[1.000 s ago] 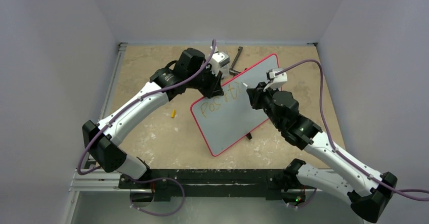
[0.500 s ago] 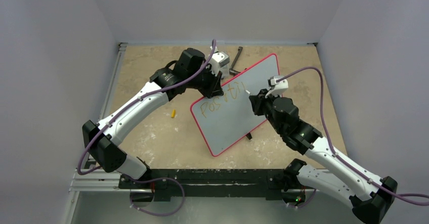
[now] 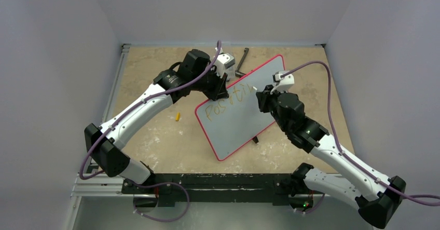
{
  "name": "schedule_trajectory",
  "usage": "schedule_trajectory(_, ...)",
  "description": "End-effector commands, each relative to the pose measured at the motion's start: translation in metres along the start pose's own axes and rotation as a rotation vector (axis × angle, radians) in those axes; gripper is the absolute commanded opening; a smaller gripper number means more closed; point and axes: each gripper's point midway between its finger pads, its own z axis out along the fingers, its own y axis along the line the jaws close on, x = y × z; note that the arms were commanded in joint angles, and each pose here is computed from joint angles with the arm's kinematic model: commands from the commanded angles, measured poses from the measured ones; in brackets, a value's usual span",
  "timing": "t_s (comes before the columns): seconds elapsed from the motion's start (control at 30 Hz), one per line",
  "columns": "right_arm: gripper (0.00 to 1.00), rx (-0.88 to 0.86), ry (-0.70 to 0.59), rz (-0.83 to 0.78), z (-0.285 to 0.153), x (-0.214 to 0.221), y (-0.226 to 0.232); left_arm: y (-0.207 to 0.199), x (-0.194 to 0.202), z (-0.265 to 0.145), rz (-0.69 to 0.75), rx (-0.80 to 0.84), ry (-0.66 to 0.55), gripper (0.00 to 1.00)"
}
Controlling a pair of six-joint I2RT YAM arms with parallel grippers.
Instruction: Write a sentence on the whiteboard
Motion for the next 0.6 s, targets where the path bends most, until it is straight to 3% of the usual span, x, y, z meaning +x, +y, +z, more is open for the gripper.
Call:
schedule_trajectory(0.0, 0.00, 0.008, -0.068, -0.005, 0.005, -0.029, 0.003, 0.000, 0.028, 0.000, 0.082, -0.001, 0.101, 0.00)
schedule_trajectory(0.57, 0.00, -0.001, -0.109, -0.012, 0.005, -0.052, 0.006, 0.004, 0.028, -0.001, 0.087, -0.023, 0.097, 0.00)
